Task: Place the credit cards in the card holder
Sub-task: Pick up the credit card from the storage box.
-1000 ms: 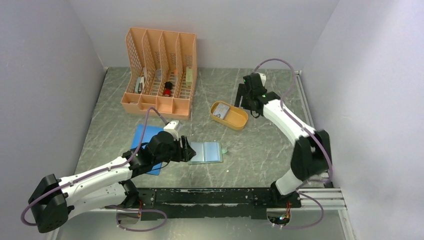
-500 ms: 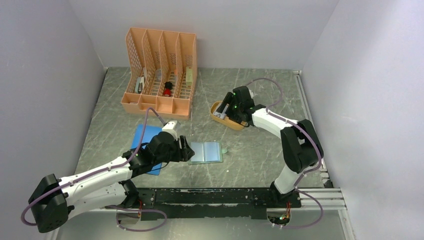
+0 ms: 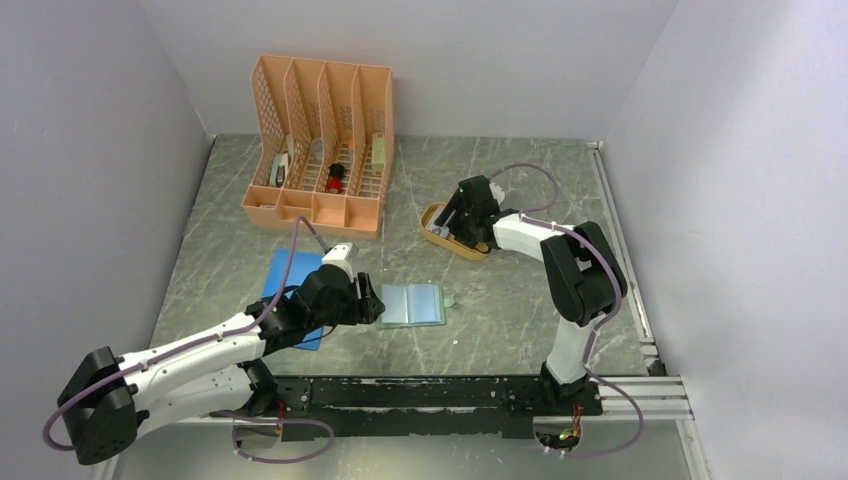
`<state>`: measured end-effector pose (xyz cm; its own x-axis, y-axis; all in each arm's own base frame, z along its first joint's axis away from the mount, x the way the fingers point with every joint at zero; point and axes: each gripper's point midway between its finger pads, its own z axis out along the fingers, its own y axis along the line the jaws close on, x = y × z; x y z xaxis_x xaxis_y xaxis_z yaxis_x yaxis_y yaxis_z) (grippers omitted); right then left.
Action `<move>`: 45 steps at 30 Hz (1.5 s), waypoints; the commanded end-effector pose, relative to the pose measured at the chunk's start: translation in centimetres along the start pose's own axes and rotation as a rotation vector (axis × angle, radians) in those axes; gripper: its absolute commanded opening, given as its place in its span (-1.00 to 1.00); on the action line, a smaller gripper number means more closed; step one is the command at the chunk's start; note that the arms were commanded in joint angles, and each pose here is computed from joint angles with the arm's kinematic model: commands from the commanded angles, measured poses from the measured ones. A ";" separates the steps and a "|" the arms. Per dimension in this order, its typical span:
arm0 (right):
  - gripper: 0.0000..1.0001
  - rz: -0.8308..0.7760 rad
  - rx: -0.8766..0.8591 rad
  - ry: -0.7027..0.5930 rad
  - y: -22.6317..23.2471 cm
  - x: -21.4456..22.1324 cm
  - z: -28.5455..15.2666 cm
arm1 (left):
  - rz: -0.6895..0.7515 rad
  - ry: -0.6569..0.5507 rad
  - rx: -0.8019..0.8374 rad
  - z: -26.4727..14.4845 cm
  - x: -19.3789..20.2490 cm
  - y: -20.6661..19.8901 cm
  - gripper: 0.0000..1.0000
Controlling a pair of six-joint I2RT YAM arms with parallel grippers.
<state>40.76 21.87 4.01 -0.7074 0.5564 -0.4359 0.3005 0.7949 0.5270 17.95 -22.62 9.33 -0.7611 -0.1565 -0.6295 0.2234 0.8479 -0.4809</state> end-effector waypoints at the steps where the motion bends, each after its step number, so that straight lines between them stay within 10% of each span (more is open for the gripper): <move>1: 0.37 0.031 0.010 -0.029 -0.6 -0.7 0.6 | 0.002 -0.021 -0.021 0.1 -0.7 0.2 0.25; 11: -0.25 0.038 0.003 -0.021 -1.7 -0.5 0.8 | 0.000 -0.010 -0.024 0.6 -0.5 0.2 0.24; 45: -0.82 0.071 -0.122 -0.024 -0.1 -1.7 -2.4 | -0.010 -0.005 -0.012 0.8 -0.3 0.0 0.23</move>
<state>40.37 20.35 6.06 -0.6627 0.6248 -0.4129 0.2700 0.7136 0.6464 18.02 -22.60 8.13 -0.7759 -0.1385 -0.6155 0.2087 0.8643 -0.4576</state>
